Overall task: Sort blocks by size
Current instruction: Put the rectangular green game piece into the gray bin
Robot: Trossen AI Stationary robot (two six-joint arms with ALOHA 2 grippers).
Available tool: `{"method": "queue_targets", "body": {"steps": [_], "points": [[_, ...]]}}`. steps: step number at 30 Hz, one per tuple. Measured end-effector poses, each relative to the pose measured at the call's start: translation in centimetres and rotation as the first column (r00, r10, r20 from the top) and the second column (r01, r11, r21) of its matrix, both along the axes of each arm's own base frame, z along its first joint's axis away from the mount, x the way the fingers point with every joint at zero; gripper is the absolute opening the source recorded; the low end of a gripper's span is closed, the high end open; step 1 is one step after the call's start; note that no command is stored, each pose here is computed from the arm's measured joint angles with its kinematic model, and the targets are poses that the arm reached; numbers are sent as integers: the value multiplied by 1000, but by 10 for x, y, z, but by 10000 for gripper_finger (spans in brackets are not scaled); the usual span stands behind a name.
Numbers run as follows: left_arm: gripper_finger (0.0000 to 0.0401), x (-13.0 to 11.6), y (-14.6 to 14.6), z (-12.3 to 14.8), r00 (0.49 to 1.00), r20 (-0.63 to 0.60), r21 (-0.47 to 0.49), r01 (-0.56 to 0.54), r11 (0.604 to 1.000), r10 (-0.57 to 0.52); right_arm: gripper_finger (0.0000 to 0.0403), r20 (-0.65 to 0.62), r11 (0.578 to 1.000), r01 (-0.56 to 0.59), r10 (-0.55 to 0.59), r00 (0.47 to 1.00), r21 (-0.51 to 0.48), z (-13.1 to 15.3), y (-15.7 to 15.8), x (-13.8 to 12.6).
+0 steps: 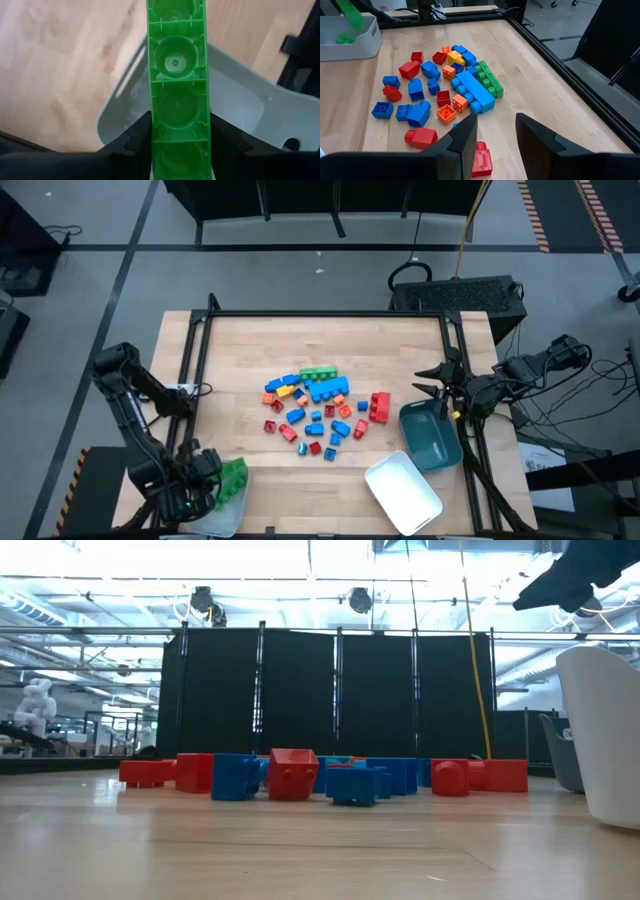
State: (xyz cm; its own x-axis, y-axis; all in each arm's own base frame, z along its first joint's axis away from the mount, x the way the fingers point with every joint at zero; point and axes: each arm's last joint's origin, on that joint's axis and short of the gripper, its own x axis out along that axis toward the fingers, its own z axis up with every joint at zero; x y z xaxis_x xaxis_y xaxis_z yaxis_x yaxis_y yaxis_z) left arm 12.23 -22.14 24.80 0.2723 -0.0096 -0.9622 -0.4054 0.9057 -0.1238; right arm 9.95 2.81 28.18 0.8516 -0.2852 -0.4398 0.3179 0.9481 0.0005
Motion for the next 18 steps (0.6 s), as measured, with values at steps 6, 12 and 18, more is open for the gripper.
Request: {"method": "queue_targets", "body": {"steps": [6, 12, 18], "points": [[142, -1, 0, -11, 1000, -28, -18, 6, 1000, -6, 118, 6, 1000, -1, 1, 1000, 2, 1, 0, 0], [147, 0, -3, -10, 999, -27, -54, 41, 998, -43, 119, 5, 1000, -1, 1, 1000, 1, 1, 0, 0], [214, 0, -3, -10, 999, -29, -50, 41, 998, -42, 119, 5, 1000, -2, 2, 1000, 0, 1, 0, 0]]}}
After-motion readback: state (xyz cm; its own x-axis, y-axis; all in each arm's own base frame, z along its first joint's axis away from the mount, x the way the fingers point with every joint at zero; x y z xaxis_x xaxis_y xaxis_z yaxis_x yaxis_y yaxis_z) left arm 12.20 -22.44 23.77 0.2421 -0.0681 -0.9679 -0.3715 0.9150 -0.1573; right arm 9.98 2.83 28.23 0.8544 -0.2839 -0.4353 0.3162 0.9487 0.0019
